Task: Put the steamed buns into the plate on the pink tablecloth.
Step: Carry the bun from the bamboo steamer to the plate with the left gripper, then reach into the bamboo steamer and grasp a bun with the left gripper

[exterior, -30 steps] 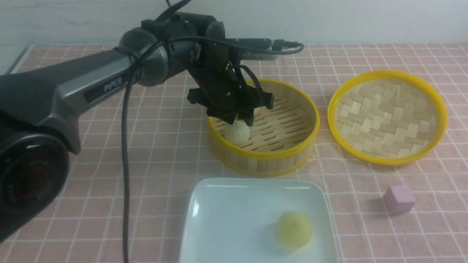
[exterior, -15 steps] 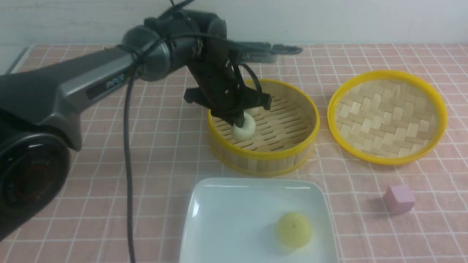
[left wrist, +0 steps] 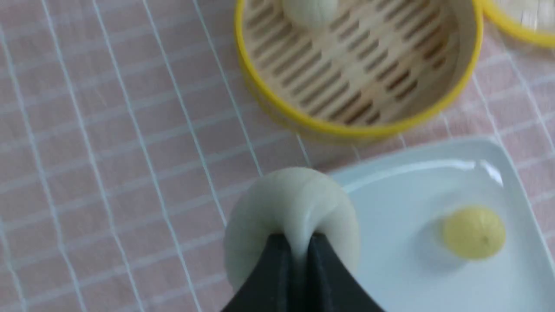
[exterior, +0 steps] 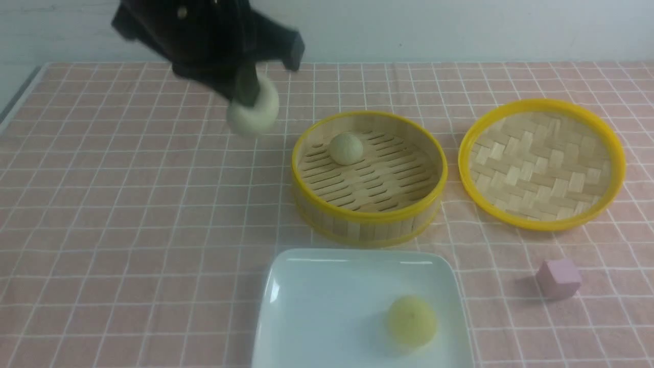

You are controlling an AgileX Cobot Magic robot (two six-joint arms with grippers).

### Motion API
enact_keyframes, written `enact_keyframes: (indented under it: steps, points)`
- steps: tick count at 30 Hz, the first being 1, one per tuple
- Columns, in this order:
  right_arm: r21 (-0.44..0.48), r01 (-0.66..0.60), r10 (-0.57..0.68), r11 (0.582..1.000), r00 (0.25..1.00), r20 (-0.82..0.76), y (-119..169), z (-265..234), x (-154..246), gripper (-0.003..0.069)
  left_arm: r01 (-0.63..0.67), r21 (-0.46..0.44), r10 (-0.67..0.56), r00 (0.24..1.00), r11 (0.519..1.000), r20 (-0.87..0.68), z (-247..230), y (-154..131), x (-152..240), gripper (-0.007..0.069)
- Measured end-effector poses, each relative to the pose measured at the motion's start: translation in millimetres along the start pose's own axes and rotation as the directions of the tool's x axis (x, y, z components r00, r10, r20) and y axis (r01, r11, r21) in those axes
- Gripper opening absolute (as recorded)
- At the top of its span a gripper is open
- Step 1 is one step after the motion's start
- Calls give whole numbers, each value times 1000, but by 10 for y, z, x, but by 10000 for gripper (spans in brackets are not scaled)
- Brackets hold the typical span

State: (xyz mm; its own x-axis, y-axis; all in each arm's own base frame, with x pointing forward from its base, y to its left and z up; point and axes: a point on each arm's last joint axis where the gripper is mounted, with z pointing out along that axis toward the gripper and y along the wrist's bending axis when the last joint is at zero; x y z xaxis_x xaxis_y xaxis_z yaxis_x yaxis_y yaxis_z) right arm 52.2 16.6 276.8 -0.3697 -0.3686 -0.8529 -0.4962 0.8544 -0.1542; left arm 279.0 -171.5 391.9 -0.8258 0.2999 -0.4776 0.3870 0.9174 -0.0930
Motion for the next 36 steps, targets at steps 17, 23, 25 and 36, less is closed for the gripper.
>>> enact_keyframes:
  steps: [17, 23, 25, 36]
  points:
    - [-1, 0, 0, 1000, 1000, 3, 1, 0, -3, 39, 37, 94, -15, 974, 995, -225, 1771, -740, 722, 217]
    - [-1, 0, 0, 1000, 1000, 3, 1, 0, -3, 46, 107, 124, -78, 973, 986, -217, 1729, -809, 667, 361]
    - [-1, 0, 0, 1000, 1000, 3, 1, 0, -3, 49, 106, 134, -80, 979, 985, -189, 1630, -826, 556, 350]
    - [-1, 0, 0, 1000, 1000, 3, 1, 0, -3, 62, 313, 130, -321, 946, 941, 37, 1407, -334, -530, 2]
